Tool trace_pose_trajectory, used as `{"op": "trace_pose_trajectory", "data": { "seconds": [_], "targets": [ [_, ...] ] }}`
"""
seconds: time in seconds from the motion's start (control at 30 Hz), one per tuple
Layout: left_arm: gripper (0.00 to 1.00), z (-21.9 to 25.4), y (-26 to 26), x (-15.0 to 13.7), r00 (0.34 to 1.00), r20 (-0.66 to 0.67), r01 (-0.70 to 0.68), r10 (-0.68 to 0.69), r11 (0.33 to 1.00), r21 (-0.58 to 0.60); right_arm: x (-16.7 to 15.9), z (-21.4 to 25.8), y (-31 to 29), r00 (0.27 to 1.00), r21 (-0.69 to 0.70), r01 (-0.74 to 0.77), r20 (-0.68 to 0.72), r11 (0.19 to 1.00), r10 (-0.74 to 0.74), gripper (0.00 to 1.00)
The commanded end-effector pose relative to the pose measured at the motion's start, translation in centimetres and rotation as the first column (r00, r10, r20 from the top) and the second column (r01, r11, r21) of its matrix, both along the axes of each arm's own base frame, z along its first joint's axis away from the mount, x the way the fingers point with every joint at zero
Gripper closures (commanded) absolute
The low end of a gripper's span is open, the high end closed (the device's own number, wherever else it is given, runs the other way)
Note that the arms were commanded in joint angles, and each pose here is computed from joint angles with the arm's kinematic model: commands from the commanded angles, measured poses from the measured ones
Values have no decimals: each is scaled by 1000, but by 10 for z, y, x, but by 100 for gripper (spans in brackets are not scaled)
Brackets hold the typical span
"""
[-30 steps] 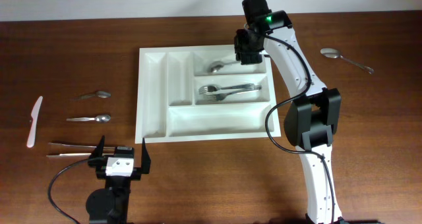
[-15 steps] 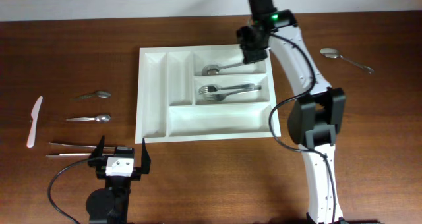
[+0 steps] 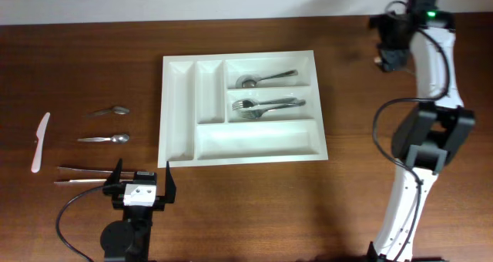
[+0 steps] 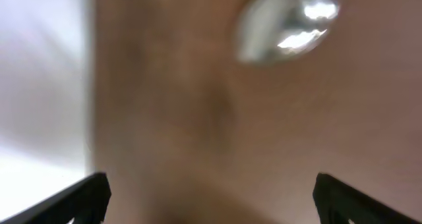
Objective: Pack container
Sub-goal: 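Move the right gripper back over the last spoon on the right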
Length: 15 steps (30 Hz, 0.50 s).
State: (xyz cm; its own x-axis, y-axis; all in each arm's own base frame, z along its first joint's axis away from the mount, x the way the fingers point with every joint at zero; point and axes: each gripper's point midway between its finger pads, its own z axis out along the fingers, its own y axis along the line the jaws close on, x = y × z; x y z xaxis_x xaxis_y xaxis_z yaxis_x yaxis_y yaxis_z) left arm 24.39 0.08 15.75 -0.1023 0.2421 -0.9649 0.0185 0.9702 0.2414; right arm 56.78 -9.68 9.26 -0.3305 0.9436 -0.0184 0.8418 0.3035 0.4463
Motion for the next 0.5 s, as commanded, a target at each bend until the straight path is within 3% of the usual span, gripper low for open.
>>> {"op": "trace_pose_trajectory", "data": {
  "seconds": [0.0, 0.47],
  "targets": [
    [1, -1, 1, 0, 1000, 1, -6, 6, 1000, 12, -20, 27, -19, 988, -64, -154, 13, 986, 155, 1],
    [1, -1, 1, 0, 1000, 1, -6, 6, 1000, 12, -30, 23, -22, 983, -70, -182, -24, 981, 181, 1]
  ]
}}
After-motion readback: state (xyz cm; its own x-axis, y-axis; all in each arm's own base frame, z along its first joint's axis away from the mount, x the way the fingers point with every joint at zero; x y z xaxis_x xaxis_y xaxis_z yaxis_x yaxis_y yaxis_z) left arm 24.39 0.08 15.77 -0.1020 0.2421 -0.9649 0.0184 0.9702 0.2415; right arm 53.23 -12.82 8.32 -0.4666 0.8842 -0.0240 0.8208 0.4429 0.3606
